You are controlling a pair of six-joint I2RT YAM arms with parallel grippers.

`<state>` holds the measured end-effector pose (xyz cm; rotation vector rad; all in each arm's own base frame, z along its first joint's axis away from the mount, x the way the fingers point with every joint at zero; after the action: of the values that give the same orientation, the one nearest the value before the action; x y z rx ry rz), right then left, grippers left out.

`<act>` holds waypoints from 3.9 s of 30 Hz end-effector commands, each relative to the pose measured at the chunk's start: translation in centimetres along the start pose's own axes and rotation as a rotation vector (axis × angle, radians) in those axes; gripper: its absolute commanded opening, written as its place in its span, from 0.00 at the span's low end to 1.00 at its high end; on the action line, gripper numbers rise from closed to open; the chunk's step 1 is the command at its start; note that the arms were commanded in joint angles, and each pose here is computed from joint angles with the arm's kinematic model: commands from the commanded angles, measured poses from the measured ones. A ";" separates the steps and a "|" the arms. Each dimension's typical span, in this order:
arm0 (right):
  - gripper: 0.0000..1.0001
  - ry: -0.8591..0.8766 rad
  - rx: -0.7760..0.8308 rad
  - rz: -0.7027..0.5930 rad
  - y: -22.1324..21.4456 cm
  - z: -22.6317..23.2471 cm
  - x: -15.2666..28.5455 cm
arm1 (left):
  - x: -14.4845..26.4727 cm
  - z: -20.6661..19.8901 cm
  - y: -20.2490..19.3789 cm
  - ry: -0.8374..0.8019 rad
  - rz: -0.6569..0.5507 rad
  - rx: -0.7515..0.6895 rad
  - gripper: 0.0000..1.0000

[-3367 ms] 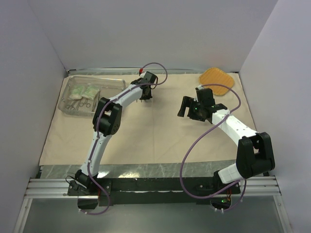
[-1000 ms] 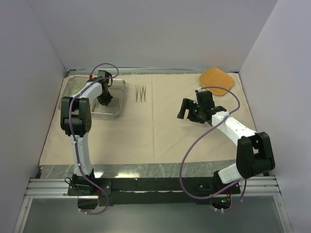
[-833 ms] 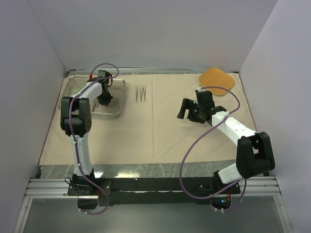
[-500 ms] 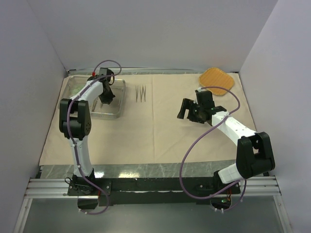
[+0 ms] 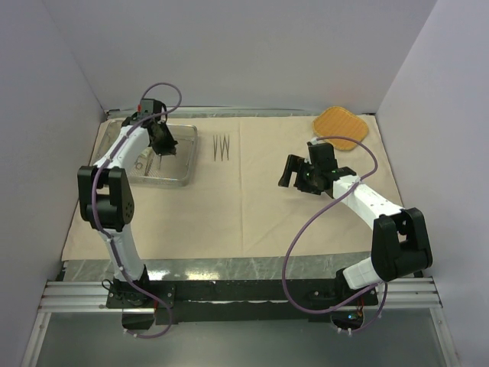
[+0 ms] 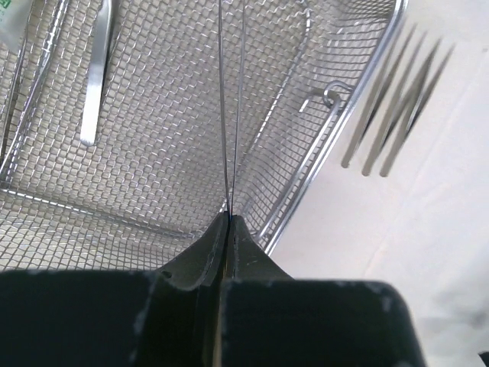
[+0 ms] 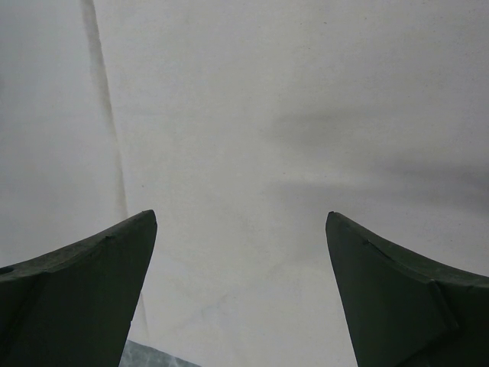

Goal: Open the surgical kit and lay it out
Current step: Pick up the medical item from the container, then place the medical item in the surgical kit, then pick up the medical item from the container.

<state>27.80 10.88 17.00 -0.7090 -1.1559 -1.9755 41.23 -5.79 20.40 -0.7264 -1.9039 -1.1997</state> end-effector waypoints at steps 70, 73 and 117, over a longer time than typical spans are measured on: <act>1.00 -0.001 0.017 -0.080 1.6 0.7 0.9 | -1.8 -8.2 -15.9 -0.006 0.042 -0.402 0.29; 1.00 0.001 0.017 -0.082 1.6 0.8 0.8 | -0.2 -8.7 -14.8 -0.003 0.017 -0.400 0.32; 1.00 0.013 0.022 -0.046 2.2 1.1 0.1 | -3.5 10.4 0.3 0.415 -0.017 -0.138 0.30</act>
<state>28.11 10.82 16.91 -0.7305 -1.1690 -1.9746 40.36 3.39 14.92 -0.4496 -1.5672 -1.3421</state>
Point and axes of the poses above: each gripper's point midway between its finger pads, its own x axis back along the fingers, its own z axis along the line the jaws close on, y = z × x, the point moved 10 cm from there along x, back along the fingers, and after that the axes turned 5 degrees about -x, right-handed, at the moved point
